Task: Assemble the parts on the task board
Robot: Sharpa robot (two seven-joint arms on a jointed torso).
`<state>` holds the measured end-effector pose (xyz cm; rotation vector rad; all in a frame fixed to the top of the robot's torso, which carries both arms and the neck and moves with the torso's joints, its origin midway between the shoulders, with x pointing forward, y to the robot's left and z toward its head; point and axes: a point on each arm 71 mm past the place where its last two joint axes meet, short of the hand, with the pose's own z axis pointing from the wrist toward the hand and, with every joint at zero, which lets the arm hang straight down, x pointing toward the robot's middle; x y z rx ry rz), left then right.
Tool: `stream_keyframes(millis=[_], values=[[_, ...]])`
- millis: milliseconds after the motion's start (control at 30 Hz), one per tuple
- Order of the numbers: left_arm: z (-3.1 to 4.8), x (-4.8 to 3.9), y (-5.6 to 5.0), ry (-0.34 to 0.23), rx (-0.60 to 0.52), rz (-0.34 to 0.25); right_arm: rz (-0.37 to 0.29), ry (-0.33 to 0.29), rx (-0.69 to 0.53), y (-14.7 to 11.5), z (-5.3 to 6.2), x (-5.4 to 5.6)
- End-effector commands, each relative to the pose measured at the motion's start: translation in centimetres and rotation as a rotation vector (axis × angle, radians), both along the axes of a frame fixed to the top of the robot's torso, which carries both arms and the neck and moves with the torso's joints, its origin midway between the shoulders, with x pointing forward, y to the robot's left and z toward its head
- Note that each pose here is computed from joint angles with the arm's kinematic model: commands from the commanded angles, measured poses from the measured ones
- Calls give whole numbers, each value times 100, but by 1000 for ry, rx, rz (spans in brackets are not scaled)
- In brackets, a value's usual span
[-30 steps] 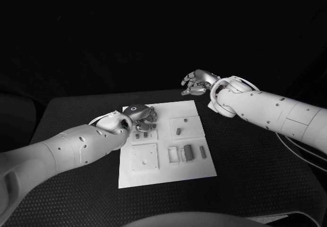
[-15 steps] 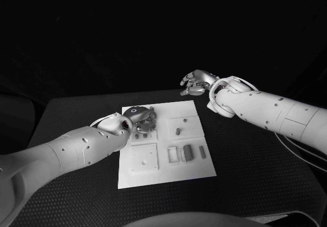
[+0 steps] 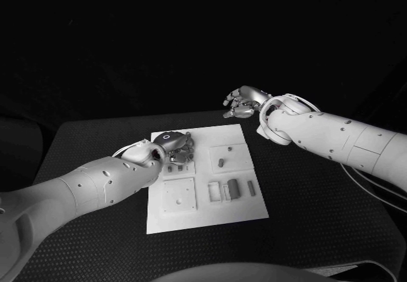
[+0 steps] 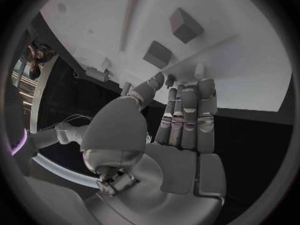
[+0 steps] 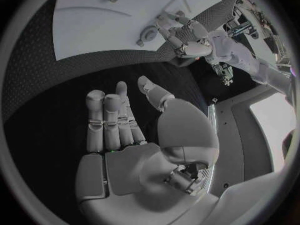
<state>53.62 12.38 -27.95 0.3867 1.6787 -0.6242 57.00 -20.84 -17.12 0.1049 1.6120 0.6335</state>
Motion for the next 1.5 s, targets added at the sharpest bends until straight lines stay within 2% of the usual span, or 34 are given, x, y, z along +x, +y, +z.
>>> stream_keyframes(millis=[33,367,667,1500], values=[[-27,-10,-31,21,3,-8,13,1,-4,18,-2,-4],[-71,-14,-54,34,8,-3,15,2,-3,33,-2,-5],[-96,11,-34,43,20,10,16,1,-3,38,0,-6],[-118,8,-64,76,25,-1,19,2,-3,50,-1,-6]])
